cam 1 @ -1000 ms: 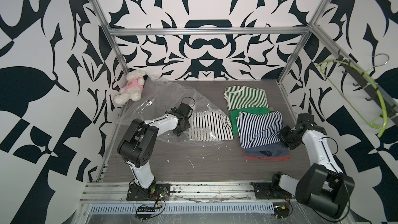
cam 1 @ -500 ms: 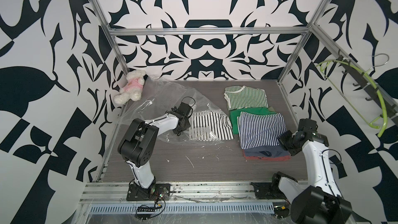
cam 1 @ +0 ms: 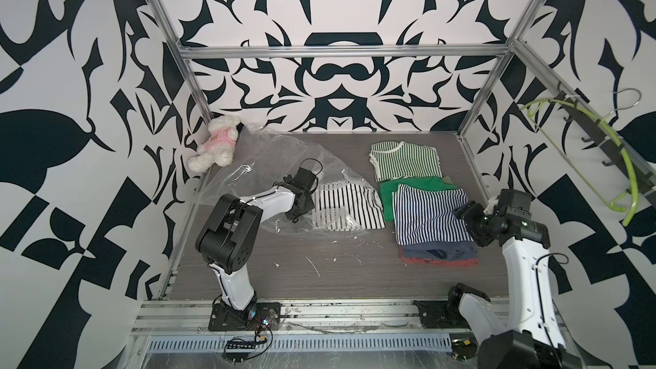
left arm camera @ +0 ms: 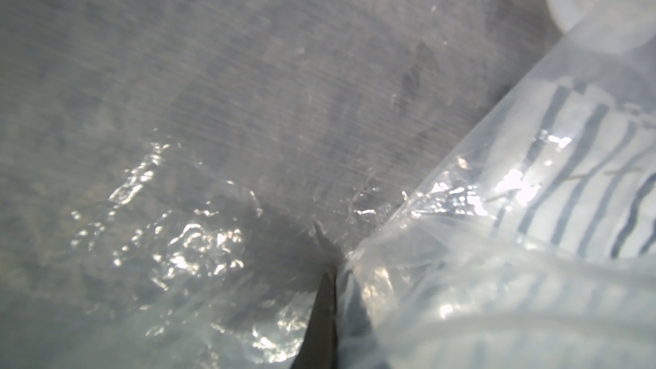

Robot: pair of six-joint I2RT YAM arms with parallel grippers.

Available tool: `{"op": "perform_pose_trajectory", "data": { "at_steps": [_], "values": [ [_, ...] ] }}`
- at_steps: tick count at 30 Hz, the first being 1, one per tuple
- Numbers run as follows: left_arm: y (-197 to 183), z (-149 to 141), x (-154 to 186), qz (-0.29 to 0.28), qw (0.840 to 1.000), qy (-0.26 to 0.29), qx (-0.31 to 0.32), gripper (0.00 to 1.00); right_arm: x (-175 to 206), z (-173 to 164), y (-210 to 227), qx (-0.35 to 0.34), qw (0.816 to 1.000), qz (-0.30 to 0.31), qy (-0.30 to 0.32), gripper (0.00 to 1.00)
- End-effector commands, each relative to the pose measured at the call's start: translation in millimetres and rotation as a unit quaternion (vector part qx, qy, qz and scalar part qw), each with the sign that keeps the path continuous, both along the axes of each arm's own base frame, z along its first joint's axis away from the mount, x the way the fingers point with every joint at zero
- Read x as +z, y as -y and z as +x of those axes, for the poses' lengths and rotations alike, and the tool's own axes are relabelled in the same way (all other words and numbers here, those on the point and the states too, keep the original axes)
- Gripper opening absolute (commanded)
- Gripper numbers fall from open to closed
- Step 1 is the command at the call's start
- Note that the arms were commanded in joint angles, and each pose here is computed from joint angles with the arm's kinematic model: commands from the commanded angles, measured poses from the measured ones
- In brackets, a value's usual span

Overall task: Take the tank top out of the vacuum bag
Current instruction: Adjust the tank top at the center of the board, then take out the tank top from the vacuum bag.

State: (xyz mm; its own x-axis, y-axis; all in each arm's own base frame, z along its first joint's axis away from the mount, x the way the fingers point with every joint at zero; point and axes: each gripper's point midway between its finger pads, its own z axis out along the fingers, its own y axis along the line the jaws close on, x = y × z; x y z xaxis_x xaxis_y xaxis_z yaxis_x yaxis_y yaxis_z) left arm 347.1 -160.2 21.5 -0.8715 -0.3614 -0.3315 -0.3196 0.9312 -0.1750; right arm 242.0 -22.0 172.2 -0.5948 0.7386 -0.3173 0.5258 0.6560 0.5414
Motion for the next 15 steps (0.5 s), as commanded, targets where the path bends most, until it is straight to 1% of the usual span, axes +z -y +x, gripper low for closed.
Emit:
{"op": "perform_pose_trajectory", "data": {
  "at_steps": [1,3,5,9,12,15],
  "values": [
    [-5,-12,-8,0.007,1.0,-0.022,-0.01,0.0,22,30,-40,0.105,0.992,-0.015,0.065,0.73],
    [-5,-12,-5,0.008,1.0,-0.02,-0.011,0.0,19,43,-68,0.157,0.984,-0.04,0.068,0.72],
    [-6,-12,-3,0.01,1.0,-0.019,-0.013,0.0,13,54,-100,0.214,0.973,-0.058,0.071,0.72],
    [-5,-14,-4,0.008,1.0,-0.024,-0.016,0.0,-10,73,-157,0.301,0.948,-0.083,0.054,0.72],
    [-4,-16,-6,0.006,0.999,-0.03,-0.017,0.0,-33,88,-176,0.319,0.94,-0.118,0.017,0.7],
    [-3,-16,-7,0.003,0.999,-0.031,-0.019,0.0,-54,101,-189,0.329,0.938,-0.111,-0.014,0.68]
  ]
}}
